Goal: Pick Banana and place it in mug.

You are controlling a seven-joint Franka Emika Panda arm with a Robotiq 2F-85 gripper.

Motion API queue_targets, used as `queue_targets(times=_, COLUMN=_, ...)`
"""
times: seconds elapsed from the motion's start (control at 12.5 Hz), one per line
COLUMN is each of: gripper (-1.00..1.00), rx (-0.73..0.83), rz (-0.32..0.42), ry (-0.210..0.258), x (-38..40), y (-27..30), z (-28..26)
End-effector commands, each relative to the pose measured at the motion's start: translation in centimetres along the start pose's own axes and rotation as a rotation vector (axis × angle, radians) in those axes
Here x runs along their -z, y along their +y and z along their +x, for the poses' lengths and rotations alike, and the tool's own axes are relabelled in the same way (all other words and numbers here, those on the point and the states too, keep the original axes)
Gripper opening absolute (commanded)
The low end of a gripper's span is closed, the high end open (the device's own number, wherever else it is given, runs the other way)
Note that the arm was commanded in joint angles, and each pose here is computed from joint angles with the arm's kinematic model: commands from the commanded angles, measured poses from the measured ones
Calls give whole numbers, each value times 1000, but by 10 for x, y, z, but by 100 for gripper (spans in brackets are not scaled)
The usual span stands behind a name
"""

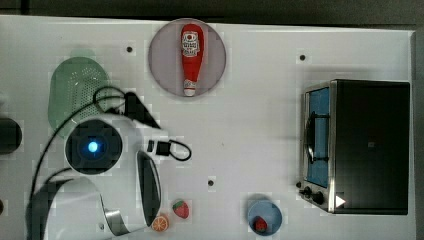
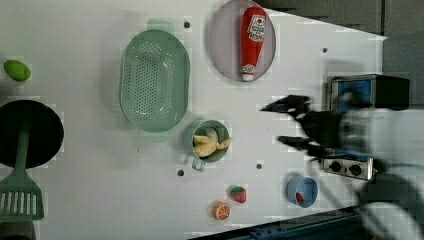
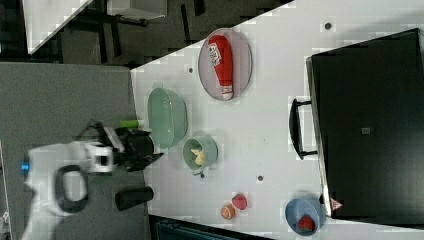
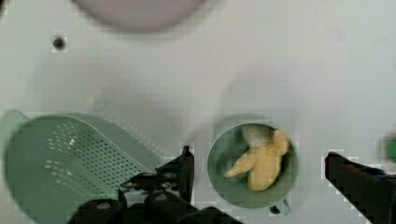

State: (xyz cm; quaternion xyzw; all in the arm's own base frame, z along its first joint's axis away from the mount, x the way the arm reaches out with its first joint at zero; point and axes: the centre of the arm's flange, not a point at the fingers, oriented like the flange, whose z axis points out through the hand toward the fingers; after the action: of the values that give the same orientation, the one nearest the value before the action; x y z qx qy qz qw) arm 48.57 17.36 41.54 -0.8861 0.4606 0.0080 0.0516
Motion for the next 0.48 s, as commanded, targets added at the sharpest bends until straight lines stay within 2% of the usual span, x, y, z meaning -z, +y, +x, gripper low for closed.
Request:
queue_targets(times=0.08, gripper=100, rx=-70, rz=22, ry=12, x=93, y=25, z=81)
queue_targets(times=0.24, gripper=100, rx=-18, rz=-26, ry=5, x=145, y=49, z=119)
queue_targets(times=0.48, gripper=100, rx=-55, rz=-42, ry=51, x=210, y=77, z=159)
